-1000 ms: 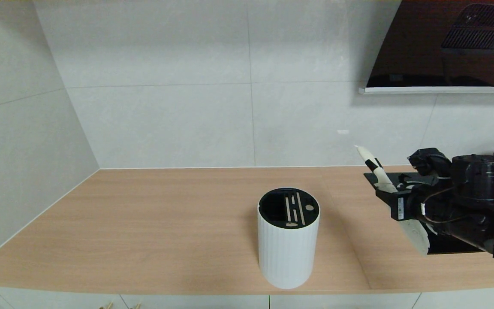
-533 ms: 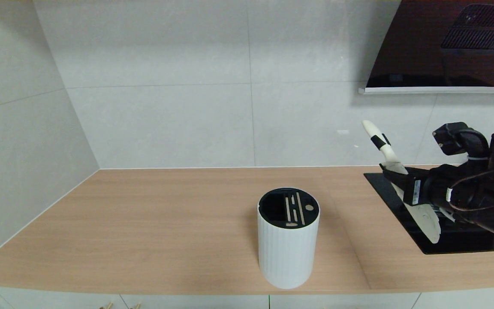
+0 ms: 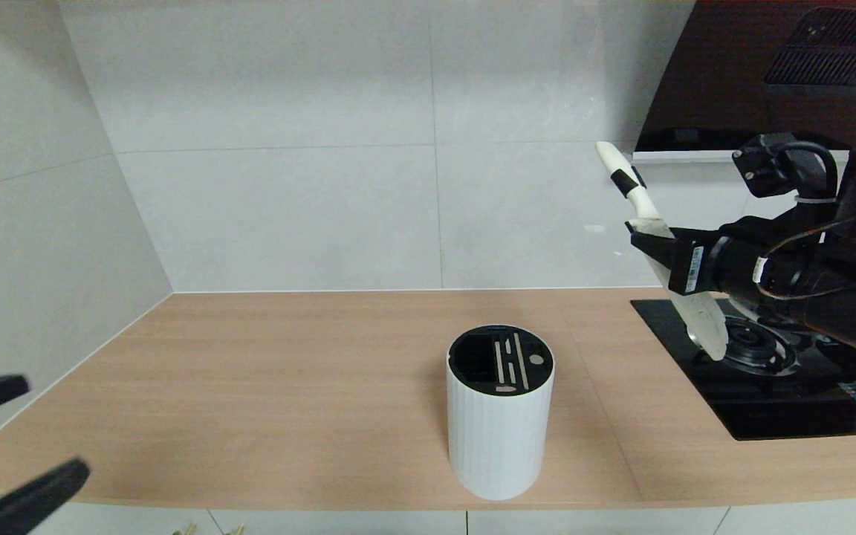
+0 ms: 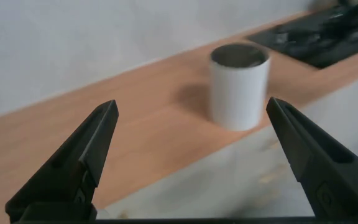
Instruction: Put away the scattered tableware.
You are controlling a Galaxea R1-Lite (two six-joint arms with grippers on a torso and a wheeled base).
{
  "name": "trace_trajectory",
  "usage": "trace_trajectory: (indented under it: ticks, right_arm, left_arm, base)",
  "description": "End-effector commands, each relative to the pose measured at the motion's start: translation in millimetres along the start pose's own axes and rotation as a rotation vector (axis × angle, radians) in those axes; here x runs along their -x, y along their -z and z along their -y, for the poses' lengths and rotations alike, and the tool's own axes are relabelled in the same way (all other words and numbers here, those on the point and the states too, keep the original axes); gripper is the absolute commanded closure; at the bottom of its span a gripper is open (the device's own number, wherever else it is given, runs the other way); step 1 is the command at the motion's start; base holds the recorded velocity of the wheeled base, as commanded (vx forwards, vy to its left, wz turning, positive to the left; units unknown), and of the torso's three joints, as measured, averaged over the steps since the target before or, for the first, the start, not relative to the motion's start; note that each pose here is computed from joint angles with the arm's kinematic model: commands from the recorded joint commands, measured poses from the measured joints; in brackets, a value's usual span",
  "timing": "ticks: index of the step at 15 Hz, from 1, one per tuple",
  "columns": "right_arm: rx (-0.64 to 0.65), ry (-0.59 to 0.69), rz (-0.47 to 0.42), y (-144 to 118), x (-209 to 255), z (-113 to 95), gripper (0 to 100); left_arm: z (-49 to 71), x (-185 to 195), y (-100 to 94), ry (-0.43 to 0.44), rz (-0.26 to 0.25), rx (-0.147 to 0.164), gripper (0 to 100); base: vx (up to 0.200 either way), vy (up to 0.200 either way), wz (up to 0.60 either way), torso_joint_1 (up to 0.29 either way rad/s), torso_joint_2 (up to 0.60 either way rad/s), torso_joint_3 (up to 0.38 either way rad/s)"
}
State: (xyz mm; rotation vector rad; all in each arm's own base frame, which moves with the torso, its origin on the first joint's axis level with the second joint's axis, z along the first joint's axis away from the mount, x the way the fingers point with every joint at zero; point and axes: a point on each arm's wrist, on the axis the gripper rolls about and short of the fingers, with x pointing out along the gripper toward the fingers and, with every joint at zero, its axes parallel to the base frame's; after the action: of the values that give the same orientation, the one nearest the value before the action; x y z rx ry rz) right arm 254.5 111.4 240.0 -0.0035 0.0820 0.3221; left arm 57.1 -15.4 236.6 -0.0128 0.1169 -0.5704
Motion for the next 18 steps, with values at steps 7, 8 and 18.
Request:
trace_trajectory:
  ticks: [7,8,18]
  right_arm:
    - [-0.027,-0.182,-0.038,8.4,14.8,-62.5,100]
    - [-0.050,-0.205,-0.049,10.9,17.5,-76.6,100]
    - [-0.079,-0.319,-0.090,28.9,26.4,-130.5,100]
  left_arm:
    - [25.9,-198.4,-5.5,0.416,-0.068,0.567,0]
    - [37.1,-209.2,3.3,0.420,-0.077,0.596,0]
    - [48.8,-232.8,15.6,0.379,-0.011,0.649,0]
  base:
    - [0.000,0.000,0.00,0.000,0.00,0.000]
    - [0.000,0.000,0.00,0.000,0.00,0.000]
    - [0.000,0.000,0.00,0.000,0.00,0.000]
